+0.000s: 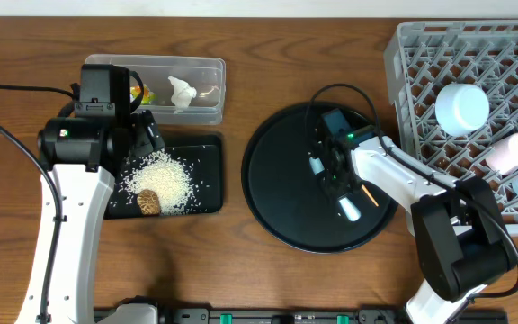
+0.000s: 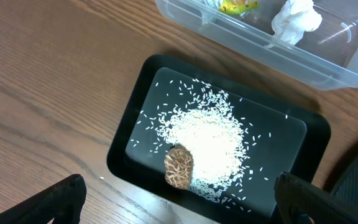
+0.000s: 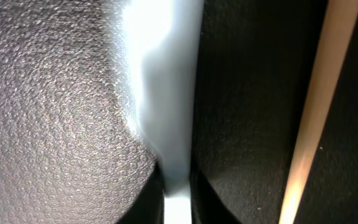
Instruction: Sort waste into correct bins and load items into the dishwasher rack
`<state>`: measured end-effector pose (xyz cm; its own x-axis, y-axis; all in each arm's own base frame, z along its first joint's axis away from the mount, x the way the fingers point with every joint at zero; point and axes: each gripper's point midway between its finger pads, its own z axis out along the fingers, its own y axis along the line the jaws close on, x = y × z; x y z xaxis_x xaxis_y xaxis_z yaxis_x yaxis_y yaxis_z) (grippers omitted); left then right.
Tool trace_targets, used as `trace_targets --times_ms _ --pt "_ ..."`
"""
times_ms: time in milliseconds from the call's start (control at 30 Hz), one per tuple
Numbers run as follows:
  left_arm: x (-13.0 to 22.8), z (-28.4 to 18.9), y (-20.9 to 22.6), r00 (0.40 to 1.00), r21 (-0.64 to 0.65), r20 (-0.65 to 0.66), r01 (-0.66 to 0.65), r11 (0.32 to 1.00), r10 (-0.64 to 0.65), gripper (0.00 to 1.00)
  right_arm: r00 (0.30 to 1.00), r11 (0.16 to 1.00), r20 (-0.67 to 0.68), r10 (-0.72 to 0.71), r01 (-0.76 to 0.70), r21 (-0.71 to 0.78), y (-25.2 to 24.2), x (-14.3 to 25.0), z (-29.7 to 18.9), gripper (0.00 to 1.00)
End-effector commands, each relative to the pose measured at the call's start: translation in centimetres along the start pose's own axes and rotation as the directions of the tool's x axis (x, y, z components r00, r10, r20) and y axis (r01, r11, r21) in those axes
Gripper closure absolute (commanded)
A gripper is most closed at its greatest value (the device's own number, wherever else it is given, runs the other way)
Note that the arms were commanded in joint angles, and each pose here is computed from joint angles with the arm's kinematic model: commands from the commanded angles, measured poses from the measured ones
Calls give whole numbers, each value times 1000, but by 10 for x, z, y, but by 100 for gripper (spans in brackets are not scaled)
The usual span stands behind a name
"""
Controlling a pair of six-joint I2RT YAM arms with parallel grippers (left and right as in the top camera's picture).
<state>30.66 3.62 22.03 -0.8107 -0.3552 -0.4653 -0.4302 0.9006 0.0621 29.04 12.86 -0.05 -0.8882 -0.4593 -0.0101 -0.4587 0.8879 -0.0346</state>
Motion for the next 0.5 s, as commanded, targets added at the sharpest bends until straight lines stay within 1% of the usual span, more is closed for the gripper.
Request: trace_targets --times_ms 0,267,467 --pt "0 1 2 1000 -13 -2 -16 1000 16 2 1000 1000 -30 -8 9 9 2 7 7 99" --pt "0 1 2 1000 -13 -1 -15 1000 15 2 1000 998 -22 -7 6 -56 13 6 4 99" --pt "0 1 2 1000 -13 -1 -15 1000 15 2 1000 995 9 14 -13 -103 18 0 -17 99"
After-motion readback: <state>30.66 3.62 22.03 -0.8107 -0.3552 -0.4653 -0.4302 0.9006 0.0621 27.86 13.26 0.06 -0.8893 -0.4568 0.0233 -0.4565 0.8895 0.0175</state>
